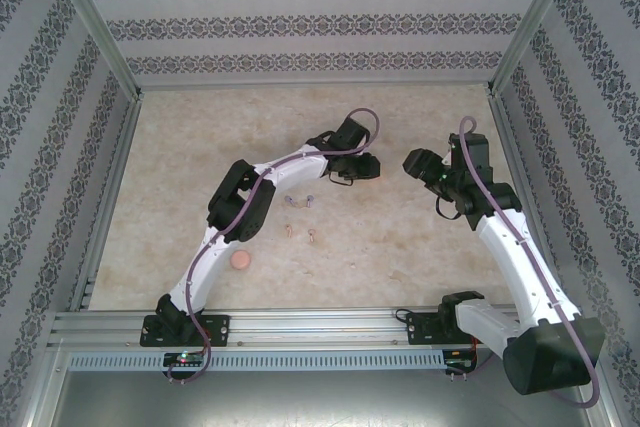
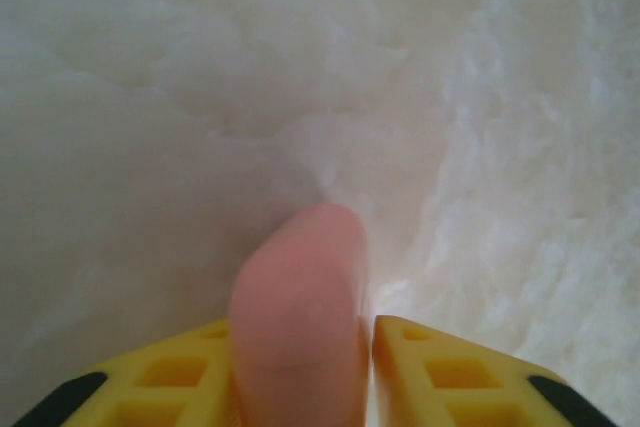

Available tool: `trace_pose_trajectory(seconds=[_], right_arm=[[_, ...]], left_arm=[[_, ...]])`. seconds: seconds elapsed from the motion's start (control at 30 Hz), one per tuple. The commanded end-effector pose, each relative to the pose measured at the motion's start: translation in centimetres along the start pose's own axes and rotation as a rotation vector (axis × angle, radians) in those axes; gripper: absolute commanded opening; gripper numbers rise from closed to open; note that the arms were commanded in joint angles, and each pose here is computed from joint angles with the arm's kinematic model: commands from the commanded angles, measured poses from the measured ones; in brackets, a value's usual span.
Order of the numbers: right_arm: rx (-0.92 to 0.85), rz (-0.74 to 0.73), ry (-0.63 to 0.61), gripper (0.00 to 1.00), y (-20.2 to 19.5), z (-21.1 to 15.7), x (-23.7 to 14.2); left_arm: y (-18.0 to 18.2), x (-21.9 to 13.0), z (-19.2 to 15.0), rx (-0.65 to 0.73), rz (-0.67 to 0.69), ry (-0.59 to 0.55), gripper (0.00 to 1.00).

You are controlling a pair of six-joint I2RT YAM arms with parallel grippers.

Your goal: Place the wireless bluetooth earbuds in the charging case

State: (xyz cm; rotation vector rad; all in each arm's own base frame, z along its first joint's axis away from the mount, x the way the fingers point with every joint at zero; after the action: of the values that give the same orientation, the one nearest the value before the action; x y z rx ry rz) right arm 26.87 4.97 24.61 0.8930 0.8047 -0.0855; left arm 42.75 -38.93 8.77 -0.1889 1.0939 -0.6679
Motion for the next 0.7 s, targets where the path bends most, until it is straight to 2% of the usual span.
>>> trace_pose_trajectory(seconds=[0.0,0.1,0.13,0.27,0.3,0.33,0.5,0.67], right_arm=[[-0.016,0.012,0.002,0.72,0.0,0.0,-0.6],[-0.016,0.017,0.006,0.75,0.2,0.0,-0.8],[-0.015,0.018,0.005,0.75,0.2,0.0,-1.0],[-0.014,0.018,0.004,0.79,0.3,0.1,-1.6],[-0.014,0.017,0.004,0.8,0.3,0.0,-1.7],[-0.014,0.017,0.001,0.82,0.2,0.0,-1.9],[-0.007,0.01,-0.014,0.84,-0.2,-0.2,-2.7],[-0.002,0.003,-0.036,0.84,-0.8,-0.5,-3.5]], left_arm=[[1.9,0.1,-1.8,-0.036,0.145,0.091,0.42],[2.6,-0.3,-1.8,-0.037,0.208,0.109,0.49],[2.8,-0.5,-1.8,-0.036,0.226,0.113,0.54],[3.2,-1.3,-1.4,-0.023,0.27,0.112,0.6],[3.3,-1.5,-1.3,-0.02,0.275,0.111,0.68],[3.3,-1.7,-1.1,-0.019,0.28,0.11,0.69],[2.9,-3.5,0.2,0.025,0.302,0.071,0.71],[1.2,-7.7,2.5,0.114,0.309,-0.045,0.72]])
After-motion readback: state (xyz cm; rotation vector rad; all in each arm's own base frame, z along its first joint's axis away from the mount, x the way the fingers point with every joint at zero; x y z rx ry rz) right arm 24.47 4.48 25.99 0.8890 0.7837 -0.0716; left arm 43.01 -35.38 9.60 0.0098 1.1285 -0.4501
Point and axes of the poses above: each hand's point on the last joint's axis, 136 mm out from that joint toward the fingers, its own x axis out along the fingers, its own y axis along the line the jaws close on, z = x × y, the point moved 6 cm from there along -x, back along the fingers, and after that the axes turned 13 degrees about x, right-handed, at the moved point
